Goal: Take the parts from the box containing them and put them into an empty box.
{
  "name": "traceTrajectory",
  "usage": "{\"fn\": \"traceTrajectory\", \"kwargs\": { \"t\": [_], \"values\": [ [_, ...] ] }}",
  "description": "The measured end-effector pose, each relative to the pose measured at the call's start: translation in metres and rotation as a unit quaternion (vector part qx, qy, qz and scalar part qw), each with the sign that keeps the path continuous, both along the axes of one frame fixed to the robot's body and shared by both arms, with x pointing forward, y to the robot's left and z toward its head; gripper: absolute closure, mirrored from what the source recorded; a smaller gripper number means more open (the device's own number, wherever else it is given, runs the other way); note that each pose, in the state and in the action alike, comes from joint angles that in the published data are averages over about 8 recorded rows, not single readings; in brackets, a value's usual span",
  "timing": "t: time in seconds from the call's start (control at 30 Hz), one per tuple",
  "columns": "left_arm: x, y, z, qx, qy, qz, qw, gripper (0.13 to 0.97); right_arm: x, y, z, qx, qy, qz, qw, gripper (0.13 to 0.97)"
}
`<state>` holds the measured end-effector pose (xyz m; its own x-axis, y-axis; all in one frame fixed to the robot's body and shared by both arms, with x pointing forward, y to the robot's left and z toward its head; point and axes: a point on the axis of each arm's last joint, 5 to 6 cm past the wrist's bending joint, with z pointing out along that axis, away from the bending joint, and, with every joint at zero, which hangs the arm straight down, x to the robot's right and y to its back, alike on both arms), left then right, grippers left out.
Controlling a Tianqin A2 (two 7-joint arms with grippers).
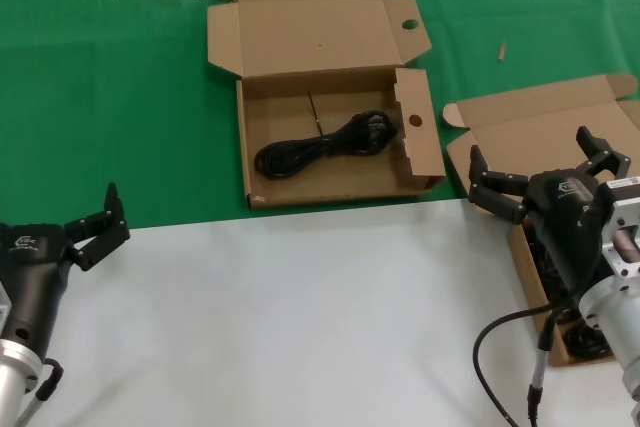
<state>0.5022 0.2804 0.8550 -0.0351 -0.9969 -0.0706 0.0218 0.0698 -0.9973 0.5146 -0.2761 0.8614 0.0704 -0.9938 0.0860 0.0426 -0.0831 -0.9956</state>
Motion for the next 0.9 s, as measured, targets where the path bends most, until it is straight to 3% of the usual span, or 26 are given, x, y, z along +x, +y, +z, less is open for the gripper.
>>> {"fn": "traceTrajectory", "kwargs": {
  "t": [0.9],
  "values": [
    [0.0000, 0.0000, 0.0000, 0.000, 0.000, 0.000, 1.0000, 0.132, 0.0000, 0.0000, 0.0000, 0.000, 0.000, 0.000, 1.000, 0.130]
  ]
}}
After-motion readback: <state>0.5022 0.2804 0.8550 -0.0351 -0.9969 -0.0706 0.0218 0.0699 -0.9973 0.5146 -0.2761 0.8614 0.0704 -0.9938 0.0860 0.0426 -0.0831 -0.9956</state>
